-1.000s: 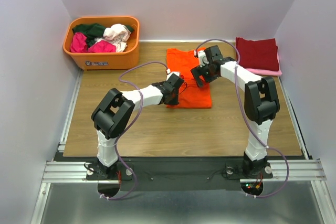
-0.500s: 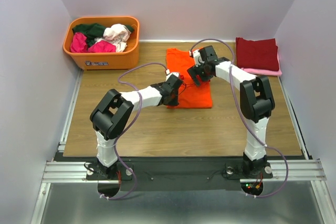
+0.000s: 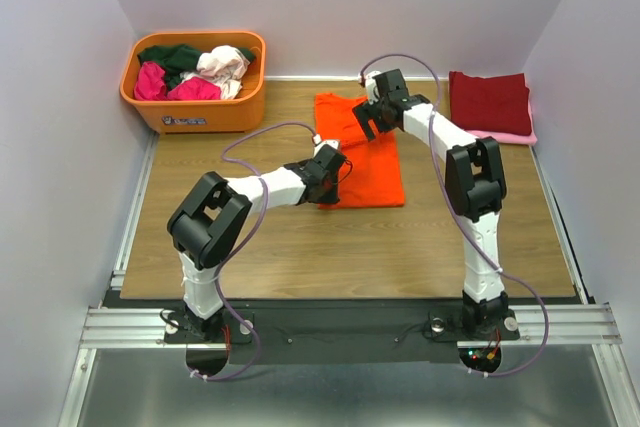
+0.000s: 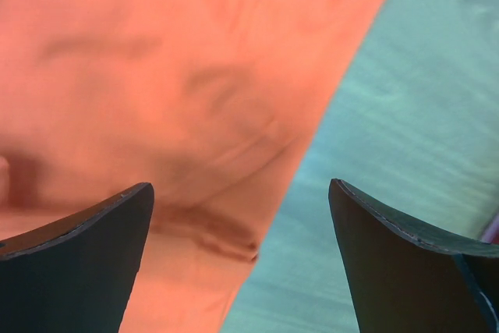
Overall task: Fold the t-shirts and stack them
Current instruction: Fold the tshirt
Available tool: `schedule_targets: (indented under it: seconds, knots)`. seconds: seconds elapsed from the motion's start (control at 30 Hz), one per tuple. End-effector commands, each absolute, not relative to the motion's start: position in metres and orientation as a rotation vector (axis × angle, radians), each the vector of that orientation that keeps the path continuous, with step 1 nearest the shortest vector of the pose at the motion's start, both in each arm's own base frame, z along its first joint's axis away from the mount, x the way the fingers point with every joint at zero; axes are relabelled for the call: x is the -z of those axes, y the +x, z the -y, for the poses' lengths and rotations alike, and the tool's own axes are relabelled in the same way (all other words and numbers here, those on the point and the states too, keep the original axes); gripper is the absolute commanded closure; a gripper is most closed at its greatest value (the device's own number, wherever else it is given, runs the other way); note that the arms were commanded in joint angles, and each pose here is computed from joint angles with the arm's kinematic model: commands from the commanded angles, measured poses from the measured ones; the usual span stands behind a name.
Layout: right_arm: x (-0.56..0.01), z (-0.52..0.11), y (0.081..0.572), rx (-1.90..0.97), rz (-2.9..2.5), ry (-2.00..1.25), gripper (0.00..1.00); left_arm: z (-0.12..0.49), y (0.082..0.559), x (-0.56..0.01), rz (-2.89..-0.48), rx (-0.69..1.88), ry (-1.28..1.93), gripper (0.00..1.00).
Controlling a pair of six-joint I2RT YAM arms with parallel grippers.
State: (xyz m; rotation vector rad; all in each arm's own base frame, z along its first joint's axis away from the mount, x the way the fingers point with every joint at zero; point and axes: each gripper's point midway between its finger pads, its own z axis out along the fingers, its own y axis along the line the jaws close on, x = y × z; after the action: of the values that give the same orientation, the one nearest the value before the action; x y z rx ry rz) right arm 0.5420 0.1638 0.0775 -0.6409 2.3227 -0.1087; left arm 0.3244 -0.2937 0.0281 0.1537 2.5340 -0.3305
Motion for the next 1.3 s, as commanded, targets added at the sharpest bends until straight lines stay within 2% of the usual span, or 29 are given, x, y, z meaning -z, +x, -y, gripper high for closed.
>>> schedule_targets:
  seconds: [0.0, 0.17, 0.23, 0.27, 0.4, 0.43, 0.5, 0.53, 0.57, 0.67, 0.73, 0.77, 0.97, 1.27]
  knots:
    - [-0.118, -0.147, 0.581, 0.143, -2.218, -0.420, 0.01, 0.278, 0.297, -0.017, -2.627, 0.287, 0.177, 0.70]
    - [-0.144, -0.176, 0.556, -0.098, -2.193, -0.464, 0.01, 0.276, 0.297, -0.024, -2.609, 0.292, 0.162, 0.69]
    - [-0.138, -0.173, 0.540, -0.116, -2.232, -0.428, 0.01, 0.276, 0.301, -0.034, -2.580, 0.293, 0.143, 0.68]
    - [-0.156, -0.172, 0.531, -0.146, -2.215, -0.390, 0.01, 0.276, 0.304, -0.042, -2.561, 0.299, 0.136, 0.66]
    - [-0.167, -0.182, 0.494, -0.328, -2.249, -0.281, 0.02, 0.280, 0.314, -0.084, -2.465, 0.347, 0.105, 0.53]
    - [-0.187, -0.184, 0.482, -0.375, -2.220, -0.258, 0.02, 0.280, 0.315, -0.098, -2.437, 0.370, 0.096, 0.48]
    - [-0.193, -0.188, 0.453, -0.480, -2.236, -0.212, 0.03, 0.281, 0.315, -0.108, -2.415, 0.397, 0.084, 0.45]
    - [-0.192, -0.187, 0.443, -0.504, -2.250, -0.186, 0.04, 0.282, 0.314, -0.112, -2.409, 0.409, 0.080, 0.45]
    - [-0.172, -0.187, 0.425, -0.545, -2.309, -0.150, 0.17, 0.281, 0.312, -0.114, -2.403, 0.422, 0.079, 0.45]
    - [-0.165, -0.182, 0.401, -0.584, -2.333, -0.110, 0.60, 0.284, 0.309, -0.106, -2.429, 0.433, 0.096, 0.52]
    - [-0.139, -0.180, 0.377, -0.607, -2.395, -0.097, 0.64, 0.287, 0.308, -0.100, -2.442, 0.444, 0.110, 0.61]
    - [-0.145, -0.181, 0.374, -0.629, -2.364, -0.093, 0.70, 0.287, 0.307, -0.092, -2.459, 0.436, 0.116, 0.65]
    - [-0.103, -0.179, 0.339, -0.699, -2.426, -0.074, 0.77, 0.273, 0.306, -0.055, -2.521, 0.334, 0.109, 0.87]
    - [-0.035, -0.142, 0.320, -0.668, -2.538, 0.099, 0.80, 0.238, 0.286, 0.002, -2.672, 0.223, 0.039, 0.94]
